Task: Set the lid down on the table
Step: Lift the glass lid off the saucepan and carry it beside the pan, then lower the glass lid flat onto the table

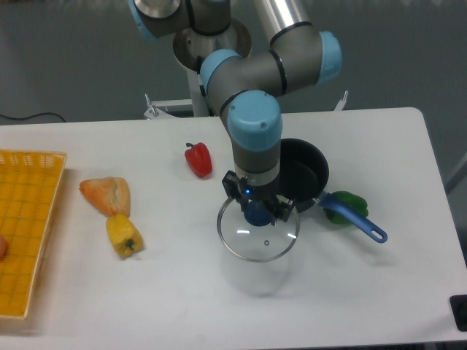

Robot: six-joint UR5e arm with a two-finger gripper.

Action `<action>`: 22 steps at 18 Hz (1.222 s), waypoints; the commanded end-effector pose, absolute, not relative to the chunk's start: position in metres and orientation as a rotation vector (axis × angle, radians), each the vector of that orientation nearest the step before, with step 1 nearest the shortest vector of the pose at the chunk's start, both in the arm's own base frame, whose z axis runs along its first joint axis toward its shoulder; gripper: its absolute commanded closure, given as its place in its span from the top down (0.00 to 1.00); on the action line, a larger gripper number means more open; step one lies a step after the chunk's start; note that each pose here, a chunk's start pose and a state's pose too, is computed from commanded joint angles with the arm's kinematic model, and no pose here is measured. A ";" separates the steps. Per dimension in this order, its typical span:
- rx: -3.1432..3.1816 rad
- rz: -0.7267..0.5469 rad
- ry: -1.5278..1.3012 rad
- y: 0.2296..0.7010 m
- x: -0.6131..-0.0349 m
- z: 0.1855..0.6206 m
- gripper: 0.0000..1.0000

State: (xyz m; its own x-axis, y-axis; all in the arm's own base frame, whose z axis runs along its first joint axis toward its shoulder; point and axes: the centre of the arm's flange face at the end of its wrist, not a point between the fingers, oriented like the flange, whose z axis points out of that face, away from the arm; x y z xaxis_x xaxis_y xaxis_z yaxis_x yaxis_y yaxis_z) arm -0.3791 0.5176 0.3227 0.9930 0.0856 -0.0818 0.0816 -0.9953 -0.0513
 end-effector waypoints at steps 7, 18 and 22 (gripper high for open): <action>-3.118 0.078 -0.137 0.527 -0.374 0.295 0.69; -3.170 0.010 -0.085 0.542 -0.360 0.253 0.69; -3.178 0.008 -0.073 0.546 -0.358 0.245 0.70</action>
State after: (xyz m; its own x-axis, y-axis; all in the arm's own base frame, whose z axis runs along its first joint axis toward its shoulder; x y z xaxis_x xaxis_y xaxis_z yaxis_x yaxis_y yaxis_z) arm -0.3577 0.5463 0.2451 0.9989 0.0456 -0.0062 0.0458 -0.9983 0.0366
